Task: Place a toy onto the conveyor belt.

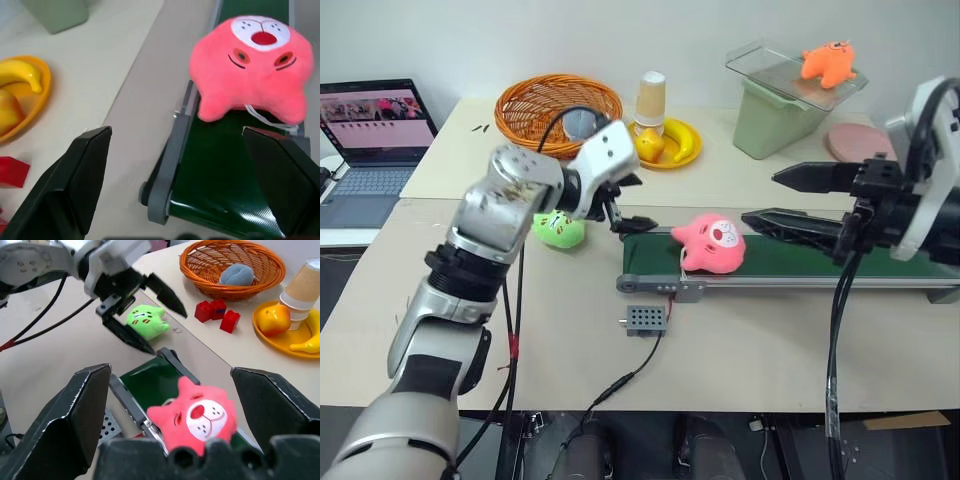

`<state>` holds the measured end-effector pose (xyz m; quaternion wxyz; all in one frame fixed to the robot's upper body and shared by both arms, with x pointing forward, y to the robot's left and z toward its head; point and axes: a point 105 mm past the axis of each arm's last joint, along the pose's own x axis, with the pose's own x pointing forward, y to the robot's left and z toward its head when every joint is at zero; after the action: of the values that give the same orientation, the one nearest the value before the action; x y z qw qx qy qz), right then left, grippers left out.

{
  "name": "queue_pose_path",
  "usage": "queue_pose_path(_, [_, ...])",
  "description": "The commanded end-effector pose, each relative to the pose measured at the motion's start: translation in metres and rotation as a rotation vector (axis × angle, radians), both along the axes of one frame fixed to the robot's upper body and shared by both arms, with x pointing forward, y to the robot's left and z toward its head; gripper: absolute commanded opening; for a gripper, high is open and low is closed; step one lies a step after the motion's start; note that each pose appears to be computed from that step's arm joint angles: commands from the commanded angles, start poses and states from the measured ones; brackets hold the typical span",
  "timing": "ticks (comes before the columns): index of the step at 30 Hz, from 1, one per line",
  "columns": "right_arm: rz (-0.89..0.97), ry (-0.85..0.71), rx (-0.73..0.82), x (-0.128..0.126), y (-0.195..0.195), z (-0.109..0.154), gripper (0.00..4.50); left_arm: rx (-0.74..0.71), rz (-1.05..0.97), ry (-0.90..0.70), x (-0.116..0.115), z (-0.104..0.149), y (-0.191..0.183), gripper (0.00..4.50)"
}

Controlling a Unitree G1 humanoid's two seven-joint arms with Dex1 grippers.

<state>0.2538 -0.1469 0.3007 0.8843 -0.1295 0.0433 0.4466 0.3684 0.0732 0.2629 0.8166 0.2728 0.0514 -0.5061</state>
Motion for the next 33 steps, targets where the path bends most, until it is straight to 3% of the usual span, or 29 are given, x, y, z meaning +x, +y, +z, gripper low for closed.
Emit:
queue_pose_path(1, [0.018, -0.062, 0.012, -0.002, 0.001, 0.014, 4.50, -0.060, 0.122, -0.081, 0.011, 0.036, 0.027, 4.46])
queue_pose_path(5, [0.038, -0.057, 0.005, 0.000, 0.003, 0.013, 4.50, -0.051, 0.344, -0.108, 0.033, 0.036, 0.070, 4.46])
queue_pose_path(10, [0.054, -0.056, -0.002, 0.005, 0.005, 0.013, 4.50, -0.088, 0.541, -0.048, 0.046, 0.012, 0.099, 4.46])
queue_pose_path(20, [0.077, -0.057, -0.012, 0.006, 0.008, 0.014, 4.50, -0.139, 0.680, 0.161, 0.045, -0.054, 0.105, 4.46])
queue_pose_path(33, [0.078, 0.023, -0.082, 0.000, 0.000, -0.004, 4.50, -0.084, 0.769, 0.250, 0.044, -0.099, 0.136, 4.46])
